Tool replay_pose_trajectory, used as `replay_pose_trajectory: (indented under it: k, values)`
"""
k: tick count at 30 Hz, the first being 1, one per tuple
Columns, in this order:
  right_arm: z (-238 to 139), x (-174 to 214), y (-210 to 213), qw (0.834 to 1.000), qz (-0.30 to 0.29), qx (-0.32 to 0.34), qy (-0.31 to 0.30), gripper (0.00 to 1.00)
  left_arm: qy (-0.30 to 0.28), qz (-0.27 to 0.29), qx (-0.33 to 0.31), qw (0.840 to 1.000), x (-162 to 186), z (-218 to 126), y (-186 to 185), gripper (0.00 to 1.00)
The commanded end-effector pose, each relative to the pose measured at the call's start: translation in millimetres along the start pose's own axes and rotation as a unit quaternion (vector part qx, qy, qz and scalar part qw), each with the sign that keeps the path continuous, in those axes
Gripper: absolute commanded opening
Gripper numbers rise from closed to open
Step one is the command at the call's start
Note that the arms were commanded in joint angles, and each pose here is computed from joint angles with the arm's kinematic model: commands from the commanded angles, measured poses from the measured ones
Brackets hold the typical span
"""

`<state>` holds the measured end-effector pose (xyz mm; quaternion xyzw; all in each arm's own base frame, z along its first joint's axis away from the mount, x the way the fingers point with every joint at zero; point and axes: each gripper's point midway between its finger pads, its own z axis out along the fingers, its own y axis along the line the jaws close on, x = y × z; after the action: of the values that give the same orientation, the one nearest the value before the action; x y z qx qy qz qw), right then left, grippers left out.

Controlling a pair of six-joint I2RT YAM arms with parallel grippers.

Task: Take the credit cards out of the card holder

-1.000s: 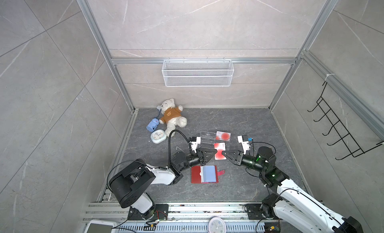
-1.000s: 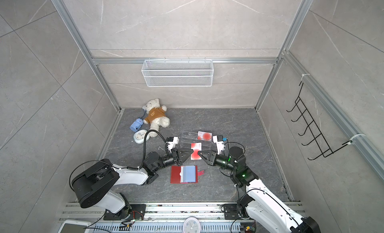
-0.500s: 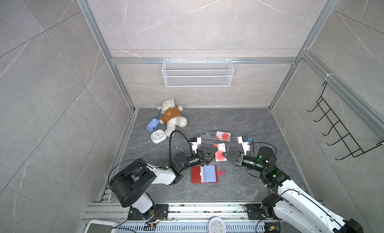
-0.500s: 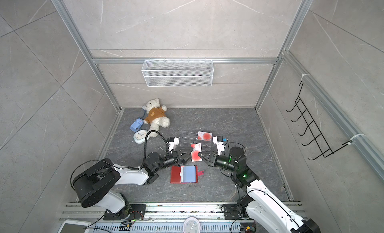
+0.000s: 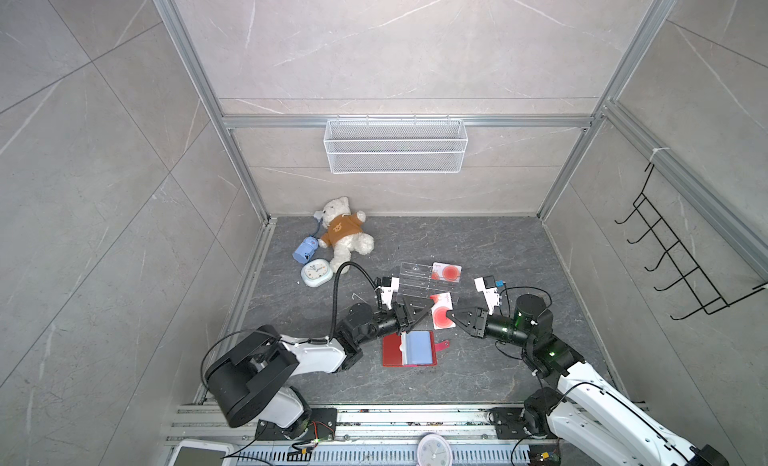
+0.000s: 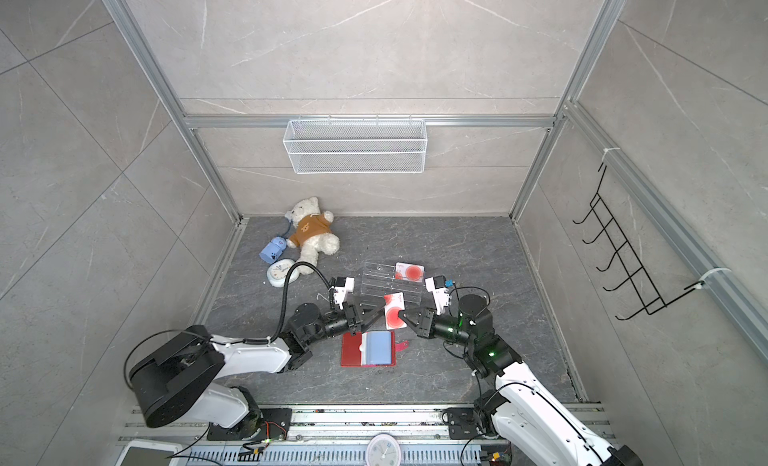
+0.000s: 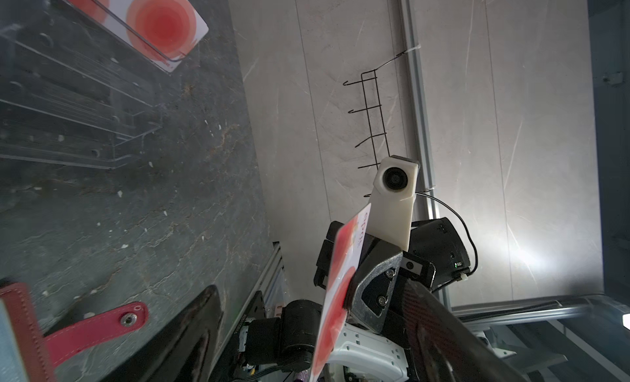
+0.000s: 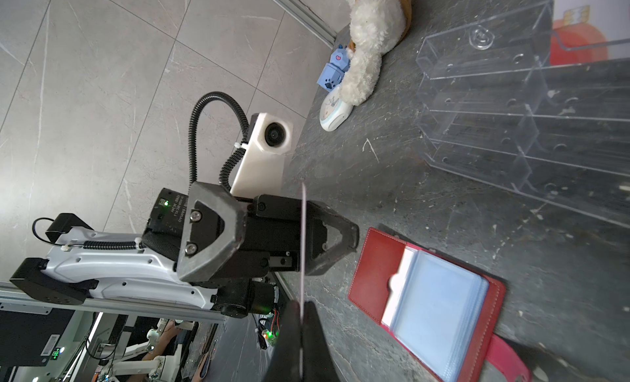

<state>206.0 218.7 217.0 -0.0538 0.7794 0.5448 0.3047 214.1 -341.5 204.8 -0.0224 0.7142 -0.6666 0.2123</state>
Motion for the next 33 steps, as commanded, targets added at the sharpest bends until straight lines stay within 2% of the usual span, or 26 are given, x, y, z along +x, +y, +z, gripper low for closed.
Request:
replay_pose_trajectory:
  k: [1, 5, 11, 23, 25, 30, 33]
  values:
    - [-7, -6, 11, 0.999, -0.032, 0.002, -0.005, 0.0, -0.007, 0.1, -0.096, 0.99, -9, -14, 8, 0.86]
    - [-12, -3, 7, 0.998, -0.051, 0.028, 0.005, 0.0, -0.03, 0.149, -0.158, 0.976, -20, -39, 8, 0.91]
    - [-16, -1, 4, 0.996, -0.067, 0.057, 0.022, 0.0, -0.063, 0.201, -0.22, 0.953, -32, -69, 13, 0.91]
    - [-22, 1, -13, 0.988, -0.093, 0.117, 0.043, 0.0, -0.055, 0.316, -0.273, 0.907, -41, -104, -6, 0.95]
    - [-21, 1, -14, 0.987, -0.096, 0.118, 0.044, 0.0, -0.051, 0.331, -0.279, 0.9, -42, -106, -10, 1.0]
    - [-22, -1, -17, 0.984, -0.105, 0.132, 0.048, 0.0, -0.042, 0.361, -0.297, 0.883, -47, -112, -17, 1.0]
    - [-23, -2, -21, 0.982, -0.111, 0.144, 0.053, 0.0, -0.043, 0.371, -0.298, 0.878, -47, -115, -19, 1.0]
